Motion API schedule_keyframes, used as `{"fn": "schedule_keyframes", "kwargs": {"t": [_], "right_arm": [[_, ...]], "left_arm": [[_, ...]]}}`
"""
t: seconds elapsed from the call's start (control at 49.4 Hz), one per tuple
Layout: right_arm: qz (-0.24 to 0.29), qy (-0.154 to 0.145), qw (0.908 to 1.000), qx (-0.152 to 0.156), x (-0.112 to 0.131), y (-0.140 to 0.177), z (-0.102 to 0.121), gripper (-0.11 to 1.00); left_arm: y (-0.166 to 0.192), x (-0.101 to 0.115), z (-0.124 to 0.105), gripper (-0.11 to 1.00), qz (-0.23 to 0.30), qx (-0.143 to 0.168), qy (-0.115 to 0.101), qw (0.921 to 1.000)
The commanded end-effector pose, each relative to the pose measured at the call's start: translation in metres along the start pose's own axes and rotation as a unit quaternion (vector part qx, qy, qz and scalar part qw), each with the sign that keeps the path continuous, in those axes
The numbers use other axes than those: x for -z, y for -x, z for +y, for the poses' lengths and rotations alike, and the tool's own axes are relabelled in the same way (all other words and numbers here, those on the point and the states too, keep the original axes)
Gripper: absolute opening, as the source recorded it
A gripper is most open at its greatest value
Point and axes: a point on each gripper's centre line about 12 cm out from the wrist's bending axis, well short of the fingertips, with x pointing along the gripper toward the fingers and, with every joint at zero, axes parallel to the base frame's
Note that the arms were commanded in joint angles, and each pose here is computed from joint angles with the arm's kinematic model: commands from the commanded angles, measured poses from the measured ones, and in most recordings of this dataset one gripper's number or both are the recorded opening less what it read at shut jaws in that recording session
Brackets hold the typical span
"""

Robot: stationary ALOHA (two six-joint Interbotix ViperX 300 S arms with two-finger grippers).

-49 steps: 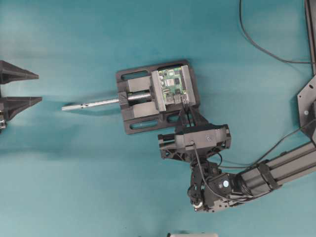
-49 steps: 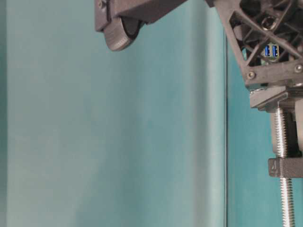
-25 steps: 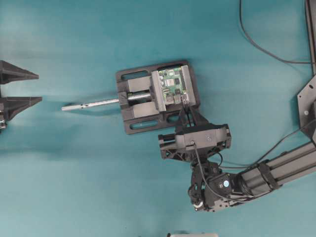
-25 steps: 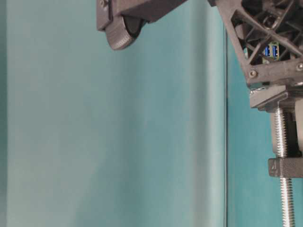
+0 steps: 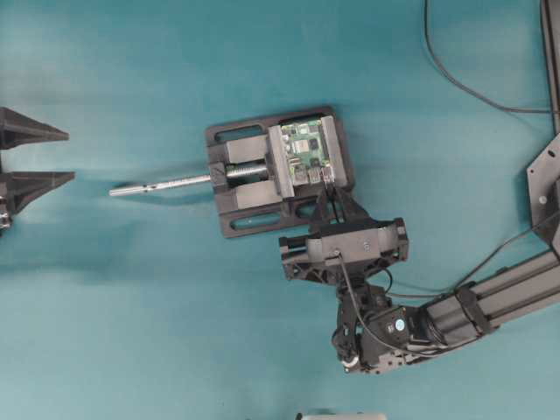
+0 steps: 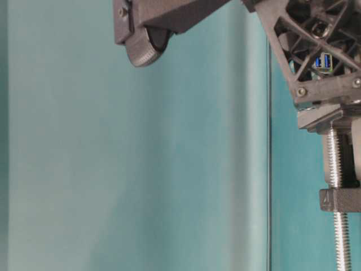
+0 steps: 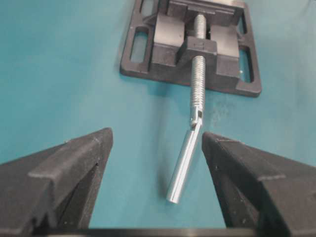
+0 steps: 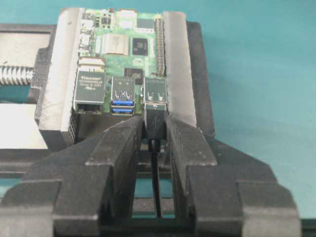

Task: Insert the USB into the fixed PCB.
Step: 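Press the plug further into the port with the right gripper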

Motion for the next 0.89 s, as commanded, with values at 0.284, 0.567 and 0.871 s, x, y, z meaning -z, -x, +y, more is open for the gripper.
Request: {"fn": "schedule_keyframes", "kwargs": {"t": [0.284, 0.567, 0.871], "right_arm": [[0.0, -0.022, 0.9996, 0.019, -0.0204, -0.0186, 0.001, 0.21], [0.003, -0.025, 0.9995, 0.022, -0.0215, -0.0216, 0.002, 0.21], [0.002, -0.023, 0.9996, 0.017, -0.0207, -0.0182, 0.0019, 0.21]], "left_arm": [[-0.0009, -0.0042, -0.0004, 0.89, -0.005, 0.0, 0.003, 1.0], [-0.0008, -0.0044, -0.0004, 0.89, -0.005, 0.0, 0.003, 1.0], [-0.0009, -0.0044, -0.0002, 0.89, -0.006, -0.001, 0.004, 1.0]]}}
